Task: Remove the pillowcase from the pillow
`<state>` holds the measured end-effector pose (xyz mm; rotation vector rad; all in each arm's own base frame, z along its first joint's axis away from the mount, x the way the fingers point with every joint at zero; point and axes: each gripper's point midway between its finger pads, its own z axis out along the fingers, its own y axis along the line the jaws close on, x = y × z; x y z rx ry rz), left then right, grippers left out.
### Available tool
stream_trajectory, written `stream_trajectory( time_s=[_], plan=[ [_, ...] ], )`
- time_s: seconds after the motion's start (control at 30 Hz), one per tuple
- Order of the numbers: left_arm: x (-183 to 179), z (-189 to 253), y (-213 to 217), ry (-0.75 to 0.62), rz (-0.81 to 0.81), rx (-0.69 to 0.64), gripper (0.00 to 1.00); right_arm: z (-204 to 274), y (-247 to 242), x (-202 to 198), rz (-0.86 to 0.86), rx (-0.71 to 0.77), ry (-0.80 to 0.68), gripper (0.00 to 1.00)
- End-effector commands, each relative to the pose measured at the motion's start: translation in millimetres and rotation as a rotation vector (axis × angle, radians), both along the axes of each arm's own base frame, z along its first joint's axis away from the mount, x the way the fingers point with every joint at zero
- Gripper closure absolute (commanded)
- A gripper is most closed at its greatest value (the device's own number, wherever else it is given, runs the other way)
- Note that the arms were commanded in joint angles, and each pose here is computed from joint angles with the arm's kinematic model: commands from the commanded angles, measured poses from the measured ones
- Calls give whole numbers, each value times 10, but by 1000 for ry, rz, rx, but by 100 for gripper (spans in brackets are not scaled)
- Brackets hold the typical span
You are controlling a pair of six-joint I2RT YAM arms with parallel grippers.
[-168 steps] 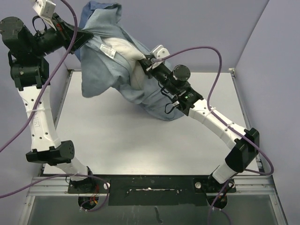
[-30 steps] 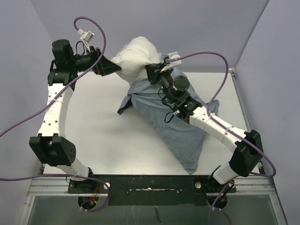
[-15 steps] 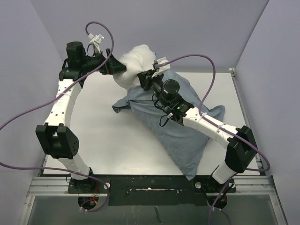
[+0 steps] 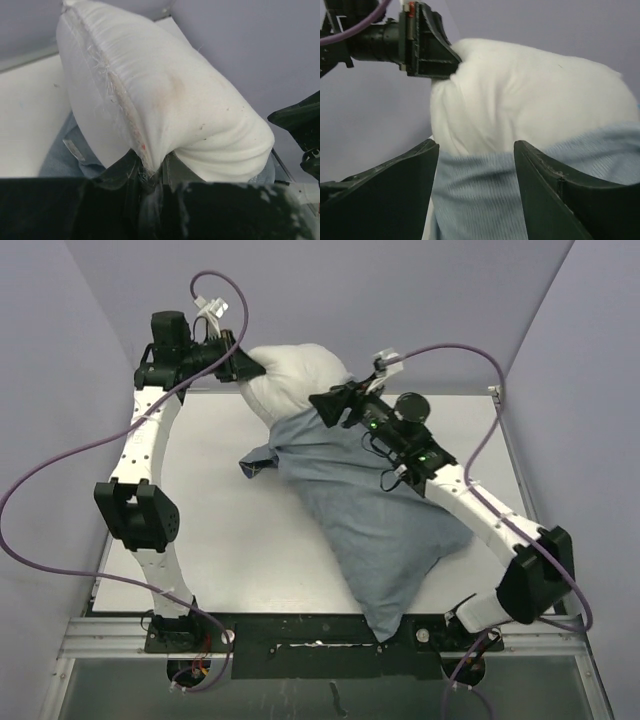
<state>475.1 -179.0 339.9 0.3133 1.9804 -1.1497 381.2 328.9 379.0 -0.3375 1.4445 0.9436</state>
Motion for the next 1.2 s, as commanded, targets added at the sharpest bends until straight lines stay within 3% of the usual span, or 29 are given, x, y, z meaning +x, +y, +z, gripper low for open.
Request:
stream_trajectory(
  time_s=[0.0, 0.13, 0.27, 0.4, 0.5, 0.73, 0.83, 1.0, 1.17],
  plan=[
    [182, 1230, 214, -394, 70, -2, 100, 465, -444, -556, 66, -82, -113, 37],
    [159, 1686, 212, -523, 79, -20, 100, 73, -787, -959, 61, -213, -50, 39],
    [15, 2148, 132, -678, 59, -69, 100, -508, -987, -1397, 108, -286, 93, 53],
    [-333, 2401, -124, -788, -71, -107, 100, -1199, -1149, -1608, 84, -325, 244, 67],
    [-616, 2394, -379, -782, -179, -123, 100, -1552, -1207, -1606, 46, -323, 292, 67],
    [-1399, 2244, -920, -762, -446, -139, 100, -2171, -913, -1284, 52, -287, 384, 67],
    [-1784, 2355, -1044, -800, -563, -168, 100, -2152, -735, -986, 20, -228, 327, 53],
    [-2282, 2633, -1148, -871, -687, -228, 100, -1871, -356, -304, -56, -158, 201, 48],
    [-2483, 2744, -1073, -939, -690, -209, 100, -1628, 45, 168, -63, -118, 122, 39]
  ],
)
